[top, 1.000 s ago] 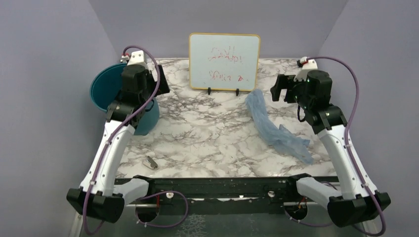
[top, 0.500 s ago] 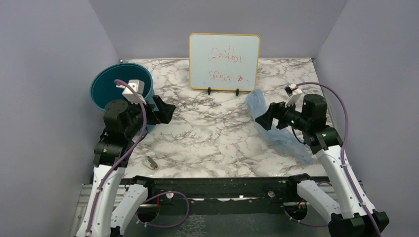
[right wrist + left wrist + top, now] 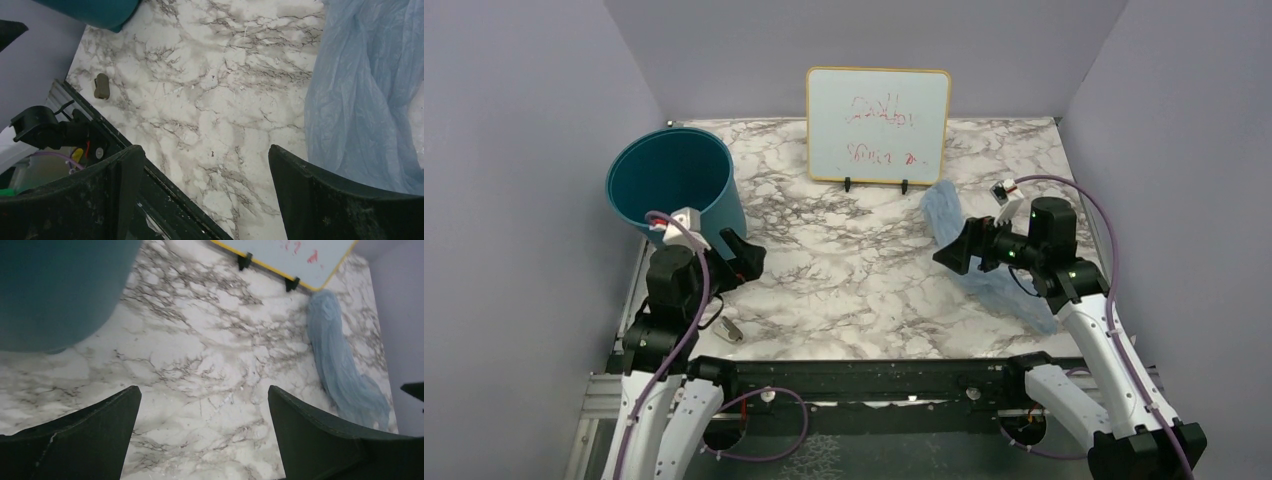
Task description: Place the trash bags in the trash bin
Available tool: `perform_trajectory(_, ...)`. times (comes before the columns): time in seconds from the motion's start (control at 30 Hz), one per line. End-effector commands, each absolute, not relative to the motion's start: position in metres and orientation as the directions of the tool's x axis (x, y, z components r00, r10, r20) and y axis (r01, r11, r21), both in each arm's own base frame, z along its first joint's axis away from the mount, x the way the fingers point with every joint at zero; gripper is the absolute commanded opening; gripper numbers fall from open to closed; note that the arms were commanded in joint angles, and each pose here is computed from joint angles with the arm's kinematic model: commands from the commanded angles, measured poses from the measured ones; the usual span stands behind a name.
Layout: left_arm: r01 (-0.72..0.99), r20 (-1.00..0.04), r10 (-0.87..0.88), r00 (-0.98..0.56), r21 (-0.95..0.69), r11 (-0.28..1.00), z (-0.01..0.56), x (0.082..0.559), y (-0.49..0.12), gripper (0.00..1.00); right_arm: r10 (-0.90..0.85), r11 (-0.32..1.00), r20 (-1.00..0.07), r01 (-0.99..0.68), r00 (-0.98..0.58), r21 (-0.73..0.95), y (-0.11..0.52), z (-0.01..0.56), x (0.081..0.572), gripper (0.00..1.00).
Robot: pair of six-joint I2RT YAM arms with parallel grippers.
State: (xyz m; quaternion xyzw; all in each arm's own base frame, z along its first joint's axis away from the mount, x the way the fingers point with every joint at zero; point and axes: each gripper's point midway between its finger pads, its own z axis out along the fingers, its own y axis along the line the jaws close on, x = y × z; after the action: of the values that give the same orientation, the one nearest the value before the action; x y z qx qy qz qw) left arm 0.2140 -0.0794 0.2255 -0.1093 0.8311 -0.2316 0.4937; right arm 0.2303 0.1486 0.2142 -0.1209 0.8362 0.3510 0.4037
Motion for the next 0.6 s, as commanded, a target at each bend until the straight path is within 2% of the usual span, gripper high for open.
perform_trajectory(0.0, -0.25, -0.79, -0.538, -0.293, -0.48, 0.841, 0.23, 0.211, -0.023, 0.99, 0.112, 0.757, -0.765, -0.443, -0.635, 0.479, 0.141, 0.215, 0.237, 1.0)
perform_trajectory(0.17, -0.423, -0.744, -0.66, -0.109, -0.566, 0.708, 0.225, 0.213, 0.007, 0.99, 0.163, 0.81, -0.772, -0.364, -0.614, 0.46, 0.129, 0.211, 0.248, 1.0)
perform_trajectory(0.33, -0.505, -0.711, -0.703, 0.022, -0.615, 0.606, 0.208, 0.217, 0.025, 0.99, 0.167, 0.847, -0.772, -0.311, -0.614, 0.43, 0.119, 0.208, 0.254, 1.0)
perform_trajectory(0.43, -0.5, -0.715, -0.694, 0.085, -0.633, 0.591, 0.202, 0.218, 0.033, 0.99, 0.172, 0.857, -0.773, -0.294, -0.61, 0.422, 0.116, 0.203, 0.257, 1.0)
perform_trajectory(0.57, -0.446, -0.756, -0.63, 0.179, -0.633, 0.633, 0.197, 0.226, 0.042, 0.99, 0.185, 0.874, -0.78, -0.263, -0.597, 0.408, 0.111, 0.194, 0.267, 1.0)
